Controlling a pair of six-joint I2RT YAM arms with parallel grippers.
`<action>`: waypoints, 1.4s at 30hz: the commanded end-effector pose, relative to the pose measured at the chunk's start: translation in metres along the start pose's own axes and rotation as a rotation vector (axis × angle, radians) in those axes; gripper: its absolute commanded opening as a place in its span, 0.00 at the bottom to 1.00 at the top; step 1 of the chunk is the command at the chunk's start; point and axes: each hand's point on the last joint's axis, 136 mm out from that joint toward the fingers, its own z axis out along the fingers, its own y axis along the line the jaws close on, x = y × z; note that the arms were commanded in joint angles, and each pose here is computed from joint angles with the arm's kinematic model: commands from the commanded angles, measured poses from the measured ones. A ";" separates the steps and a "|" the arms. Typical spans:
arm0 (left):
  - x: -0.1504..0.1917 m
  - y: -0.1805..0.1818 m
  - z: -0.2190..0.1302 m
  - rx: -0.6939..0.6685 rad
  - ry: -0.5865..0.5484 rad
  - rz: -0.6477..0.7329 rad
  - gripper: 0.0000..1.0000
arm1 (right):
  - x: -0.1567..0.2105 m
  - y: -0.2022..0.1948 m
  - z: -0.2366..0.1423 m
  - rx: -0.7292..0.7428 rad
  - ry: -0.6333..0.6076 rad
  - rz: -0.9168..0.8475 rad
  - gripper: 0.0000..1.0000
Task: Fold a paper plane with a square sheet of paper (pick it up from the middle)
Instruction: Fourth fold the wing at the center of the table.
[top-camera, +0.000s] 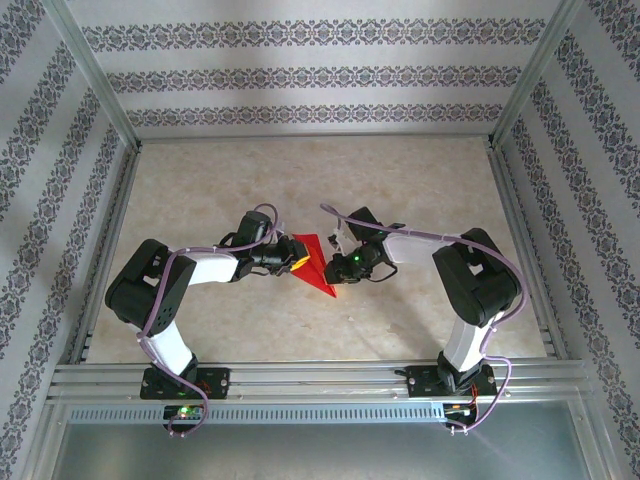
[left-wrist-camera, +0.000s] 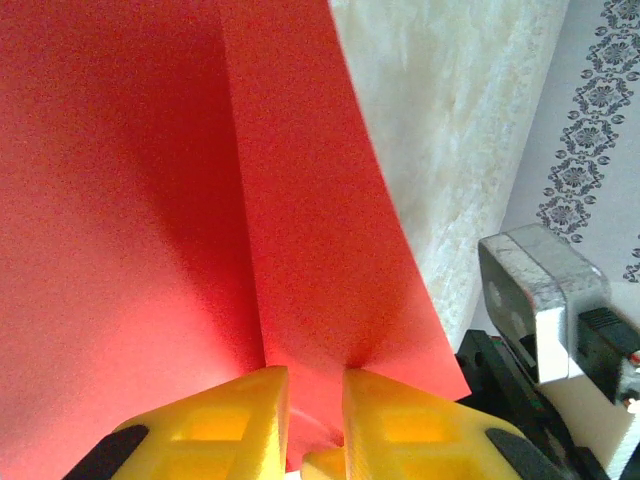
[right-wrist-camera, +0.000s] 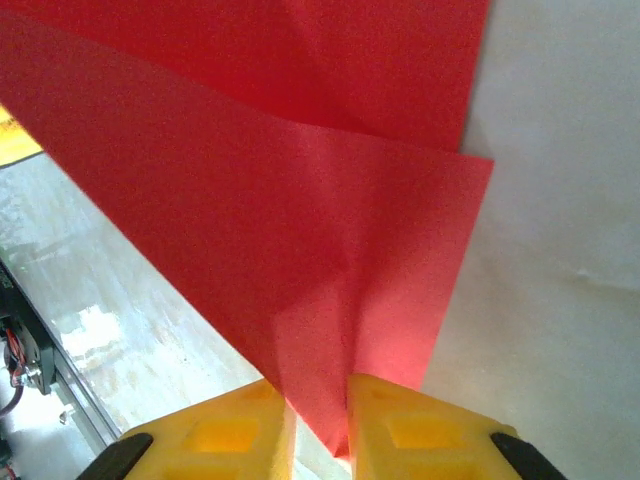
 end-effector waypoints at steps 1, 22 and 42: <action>-0.001 -0.016 0.004 0.043 0.000 0.028 0.21 | -0.006 0.006 0.004 -0.005 -0.002 -0.038 0.22; -0.001 -0.018 0.006 0.047 0.005 0.032 0.21 | 0.000 -0.005 0.015 0.033 0.016 -0.048 0.18; -0.001 -0.020 0.010 0.049 0.011 0.038 0.21 | 0.003 -0.020 0.021 -0.098 -0.008 0.099 0.09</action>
